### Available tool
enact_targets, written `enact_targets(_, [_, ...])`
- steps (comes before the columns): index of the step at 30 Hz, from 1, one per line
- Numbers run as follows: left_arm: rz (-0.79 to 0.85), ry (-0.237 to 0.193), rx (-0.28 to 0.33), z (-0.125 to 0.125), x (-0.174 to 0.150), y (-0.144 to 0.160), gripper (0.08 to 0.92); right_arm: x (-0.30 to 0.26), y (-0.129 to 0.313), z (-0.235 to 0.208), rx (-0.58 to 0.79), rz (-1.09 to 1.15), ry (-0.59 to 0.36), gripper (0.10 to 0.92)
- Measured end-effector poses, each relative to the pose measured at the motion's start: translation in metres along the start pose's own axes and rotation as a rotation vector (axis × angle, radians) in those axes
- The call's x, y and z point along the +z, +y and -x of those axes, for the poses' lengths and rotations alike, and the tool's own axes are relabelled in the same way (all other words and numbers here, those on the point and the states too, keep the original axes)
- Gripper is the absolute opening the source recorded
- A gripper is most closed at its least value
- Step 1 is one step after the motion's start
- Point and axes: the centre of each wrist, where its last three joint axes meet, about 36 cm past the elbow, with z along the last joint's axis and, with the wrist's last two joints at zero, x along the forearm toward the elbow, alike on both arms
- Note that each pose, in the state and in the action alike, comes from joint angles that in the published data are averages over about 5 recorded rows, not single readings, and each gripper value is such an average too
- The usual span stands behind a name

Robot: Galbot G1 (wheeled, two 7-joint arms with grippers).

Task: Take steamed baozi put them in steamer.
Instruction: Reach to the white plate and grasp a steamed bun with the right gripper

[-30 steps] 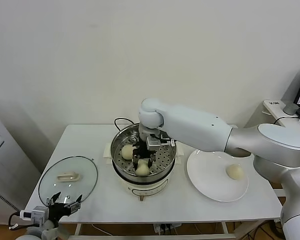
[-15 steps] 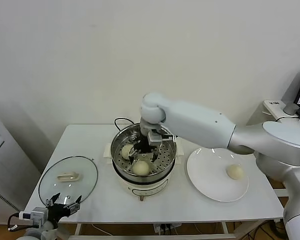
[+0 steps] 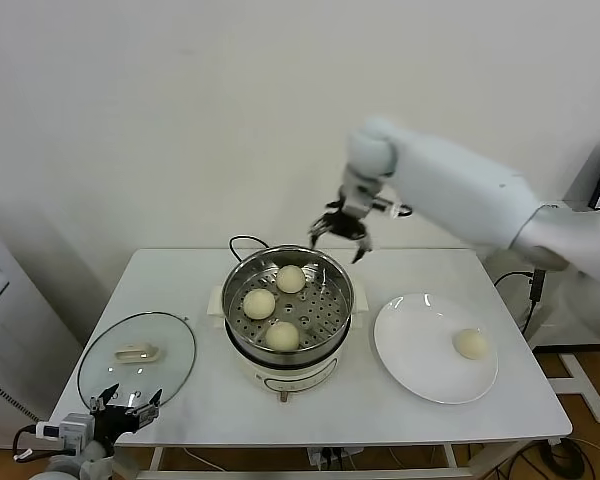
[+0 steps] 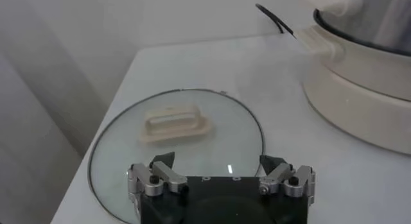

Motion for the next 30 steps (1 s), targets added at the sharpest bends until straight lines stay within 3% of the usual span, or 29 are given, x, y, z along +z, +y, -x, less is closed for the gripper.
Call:
enact_targets(14, [-0.005, 0.001, -0.003, 0.0, -0.001, 0.002, 0.823, 0.075, 0.161, 0.012, -0.056, 0.609, 0.013, 0.823])
enact_targets(22, [-0.005, 0.002, -0.001, 0.001, -0.003, 0.001, 0.823, 0.086, 0.241, 0.053, -0.088, 0.788, -0.001, 0.823])
enact_targets(30, [-0.004, 0.003, 0.003, 0.001, -0.004, -0.001, 0.823, 0.084, 0.288, 0.102, -0.111, 0.864, 0.0, 0.823])
